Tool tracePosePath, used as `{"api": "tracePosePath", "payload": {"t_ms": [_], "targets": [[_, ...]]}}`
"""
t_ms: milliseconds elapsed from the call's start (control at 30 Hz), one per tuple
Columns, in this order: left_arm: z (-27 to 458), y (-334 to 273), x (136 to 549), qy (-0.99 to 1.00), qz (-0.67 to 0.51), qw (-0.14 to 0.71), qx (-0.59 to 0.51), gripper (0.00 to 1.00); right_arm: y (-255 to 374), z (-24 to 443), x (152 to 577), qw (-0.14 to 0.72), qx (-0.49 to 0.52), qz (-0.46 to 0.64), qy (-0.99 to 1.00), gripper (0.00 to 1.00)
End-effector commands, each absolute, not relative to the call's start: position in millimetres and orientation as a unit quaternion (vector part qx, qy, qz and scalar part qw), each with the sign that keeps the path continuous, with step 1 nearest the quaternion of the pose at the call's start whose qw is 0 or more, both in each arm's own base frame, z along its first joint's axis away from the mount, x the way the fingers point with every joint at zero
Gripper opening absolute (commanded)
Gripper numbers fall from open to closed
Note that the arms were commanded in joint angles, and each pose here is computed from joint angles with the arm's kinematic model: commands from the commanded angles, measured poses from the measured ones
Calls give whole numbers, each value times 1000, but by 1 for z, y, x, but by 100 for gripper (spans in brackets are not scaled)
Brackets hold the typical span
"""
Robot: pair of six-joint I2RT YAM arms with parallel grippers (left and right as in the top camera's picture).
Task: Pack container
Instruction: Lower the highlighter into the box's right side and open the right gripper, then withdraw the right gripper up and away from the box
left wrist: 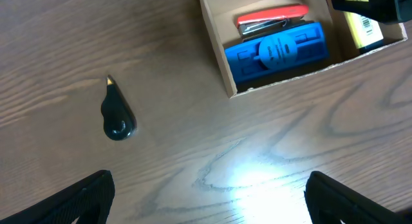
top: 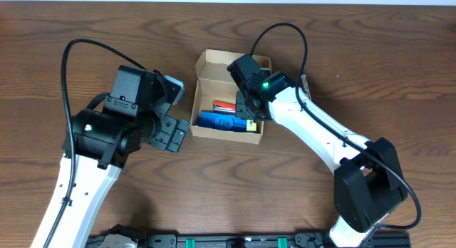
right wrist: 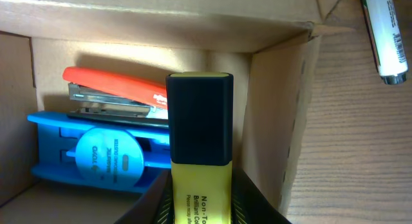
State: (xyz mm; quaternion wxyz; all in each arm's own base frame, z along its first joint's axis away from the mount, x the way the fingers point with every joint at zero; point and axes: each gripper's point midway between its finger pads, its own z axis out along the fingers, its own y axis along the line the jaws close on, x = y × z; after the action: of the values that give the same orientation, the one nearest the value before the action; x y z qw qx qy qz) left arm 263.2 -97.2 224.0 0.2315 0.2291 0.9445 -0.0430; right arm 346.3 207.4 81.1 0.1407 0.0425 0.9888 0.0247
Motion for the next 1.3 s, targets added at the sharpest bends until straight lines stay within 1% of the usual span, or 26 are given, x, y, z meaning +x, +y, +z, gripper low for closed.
{"api": "tracePosePath", "payload": {"t_ms": [0,100,167,367,400,433,533,633,700,800,933,1100,1167,1267], "targets": [[229,-96,264,945,-46,238,221,95,211,79,346,139,51,23,989,2],[229,-96,264,945,-46,238,221,95,210,79,345,138,58,22,988,2],[229,-96,264,945,-46,238,221,95,210,79,345,138,58,22,988,6],[229,-96,264,945,-46,238,221,95,210,79,345,138,67,23,988,6],[229,-96,264,945,-46,238,221,95,210,79,346,138,67,24,988,9],[229,-96,264,945,-46,238,221,95,210,79,346,138,67,24,988,18],[229,-96,264,945,-46,238,221,95,210,79,346,139,67,24,988,26],[229,-96,264,945,-46,238,221,95,211,82,346,141,67,26,987,39],[229,-96,264,945,-46,238,221,95,212,88,348,146,66,29,987,42],[229,-96,264,945,-46,238,221,95,214,103,352,159,66,39,984,46],[229,-96,264,945,-46,238,221,95,217,128,356,181,61,56,980,46],[229,-96,264,945,-46,238,221,95,215,175,358,231,37,76,969,46],[229,-96,264,945,-46,238,221,95,208,194,359,259,32,75,963,49],[229,-96,264,945,-46,238,221,95,199,215,358,283,17,76,956,50]]}}
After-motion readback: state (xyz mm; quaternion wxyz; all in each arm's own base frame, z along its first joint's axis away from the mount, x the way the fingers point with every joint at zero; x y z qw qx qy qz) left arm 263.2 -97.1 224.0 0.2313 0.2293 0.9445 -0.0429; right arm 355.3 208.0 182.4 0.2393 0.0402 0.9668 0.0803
